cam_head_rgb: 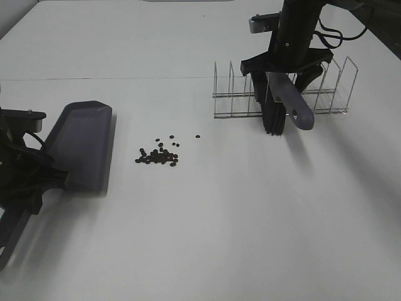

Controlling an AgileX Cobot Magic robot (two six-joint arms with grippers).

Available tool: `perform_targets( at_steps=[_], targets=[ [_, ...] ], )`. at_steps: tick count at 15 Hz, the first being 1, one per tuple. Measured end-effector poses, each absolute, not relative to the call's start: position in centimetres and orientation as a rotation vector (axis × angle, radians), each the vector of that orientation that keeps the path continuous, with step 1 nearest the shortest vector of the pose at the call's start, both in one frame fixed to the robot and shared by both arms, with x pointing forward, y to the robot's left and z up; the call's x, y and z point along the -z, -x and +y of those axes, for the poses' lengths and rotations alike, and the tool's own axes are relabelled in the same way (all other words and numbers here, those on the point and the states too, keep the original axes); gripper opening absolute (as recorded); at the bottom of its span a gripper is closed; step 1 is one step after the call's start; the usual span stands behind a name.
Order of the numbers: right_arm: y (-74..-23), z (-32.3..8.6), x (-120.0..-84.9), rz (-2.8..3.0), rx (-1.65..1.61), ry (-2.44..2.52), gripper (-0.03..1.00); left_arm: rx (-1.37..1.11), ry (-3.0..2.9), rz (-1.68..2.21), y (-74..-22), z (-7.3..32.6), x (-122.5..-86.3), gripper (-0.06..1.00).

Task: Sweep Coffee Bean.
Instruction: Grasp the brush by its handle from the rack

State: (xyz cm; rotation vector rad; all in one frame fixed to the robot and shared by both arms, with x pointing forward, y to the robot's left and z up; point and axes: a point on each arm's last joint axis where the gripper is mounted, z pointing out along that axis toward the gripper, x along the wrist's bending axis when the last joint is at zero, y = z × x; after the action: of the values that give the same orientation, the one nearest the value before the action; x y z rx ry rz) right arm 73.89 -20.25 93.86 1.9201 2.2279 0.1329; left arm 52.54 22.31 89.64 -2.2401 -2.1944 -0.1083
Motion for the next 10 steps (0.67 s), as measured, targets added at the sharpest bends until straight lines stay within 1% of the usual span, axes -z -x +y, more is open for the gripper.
perform_targets(
  at_steps=[6, 10],
  targets=[
    [-74.4, -20.2, -94.0, 2.203, -0.189, -1.891, 0.77, 0.101, 2.235, -2.203, -52.5, 22.3, -89.6, 0.33],
    [-74.5, -20.3, -92.4, 2.217, -0.138, -1.891, 0.77, 0.097, 2.233, -2.207, -52.5, 22.2, -89.6, 0.33]
  ],
)
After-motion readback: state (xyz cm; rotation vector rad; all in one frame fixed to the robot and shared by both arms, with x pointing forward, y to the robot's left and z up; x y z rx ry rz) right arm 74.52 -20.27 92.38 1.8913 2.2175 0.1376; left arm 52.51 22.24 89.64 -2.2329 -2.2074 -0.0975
